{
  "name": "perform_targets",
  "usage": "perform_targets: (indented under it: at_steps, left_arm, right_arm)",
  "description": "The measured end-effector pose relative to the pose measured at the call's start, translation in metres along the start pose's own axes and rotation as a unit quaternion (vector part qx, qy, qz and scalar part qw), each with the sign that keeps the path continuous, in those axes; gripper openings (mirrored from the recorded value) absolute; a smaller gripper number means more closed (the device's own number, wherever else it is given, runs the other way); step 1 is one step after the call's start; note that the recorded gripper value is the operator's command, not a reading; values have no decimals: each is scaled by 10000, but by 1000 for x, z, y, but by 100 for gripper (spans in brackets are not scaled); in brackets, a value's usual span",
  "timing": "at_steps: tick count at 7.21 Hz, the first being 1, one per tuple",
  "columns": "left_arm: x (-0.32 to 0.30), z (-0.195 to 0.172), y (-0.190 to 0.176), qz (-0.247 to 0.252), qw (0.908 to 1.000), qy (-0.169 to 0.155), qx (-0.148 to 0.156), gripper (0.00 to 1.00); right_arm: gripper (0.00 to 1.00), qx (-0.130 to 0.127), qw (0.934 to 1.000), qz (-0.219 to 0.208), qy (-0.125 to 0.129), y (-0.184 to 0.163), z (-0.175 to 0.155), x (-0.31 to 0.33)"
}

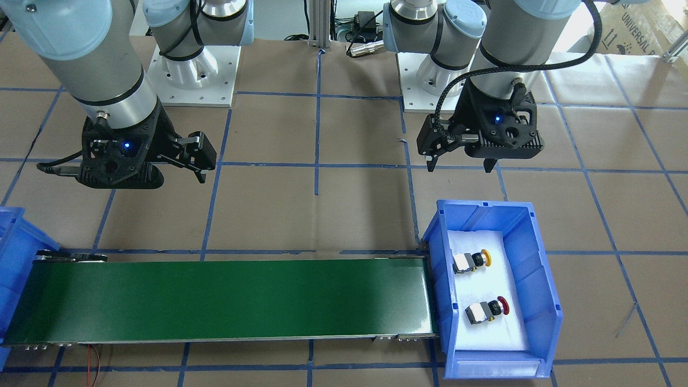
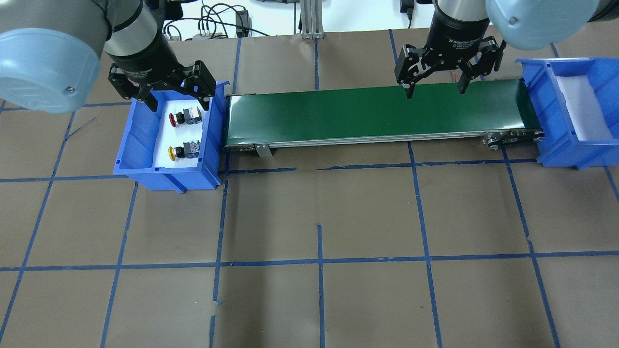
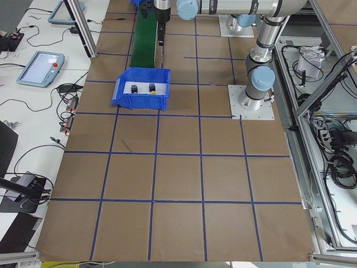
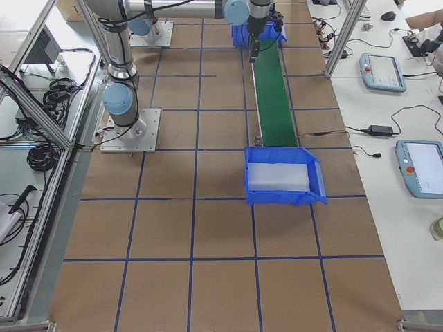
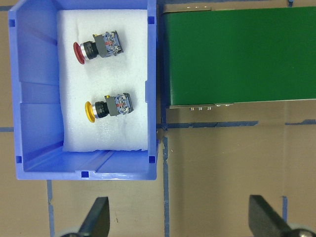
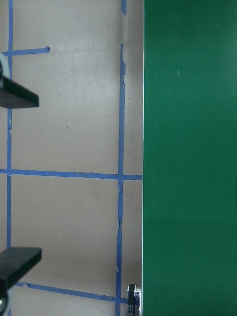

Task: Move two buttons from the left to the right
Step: 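Lower the left gripper into the blue bin over the yellow button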

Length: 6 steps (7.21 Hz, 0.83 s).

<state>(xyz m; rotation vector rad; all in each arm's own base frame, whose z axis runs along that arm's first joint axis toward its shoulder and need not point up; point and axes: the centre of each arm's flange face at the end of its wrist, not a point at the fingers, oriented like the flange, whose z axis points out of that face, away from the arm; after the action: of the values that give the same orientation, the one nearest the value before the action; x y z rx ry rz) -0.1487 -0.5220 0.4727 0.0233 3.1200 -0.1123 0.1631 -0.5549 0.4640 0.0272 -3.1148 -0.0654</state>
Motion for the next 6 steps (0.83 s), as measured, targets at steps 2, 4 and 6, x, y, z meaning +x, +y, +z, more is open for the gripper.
perform_targets:
  at_steps: [2, 4, 6]
  left_arm:
    - [-1, -1, 0, 5, 10000, 7, -2, 100]
    - [-7, 1, 1, 42, 10000, -34, -66, 100]
    - [-43, 16, -15, 273, 9994, -20, -201, 100]
  right_arm:
    - [100, -356, 9987, 336, -168, 6, 4, -1]
    - [100, -517, 9974, 442, -243, 9, 4, -1]
    - [100, -523, 9975, 412, -247, 9, 3, -2]
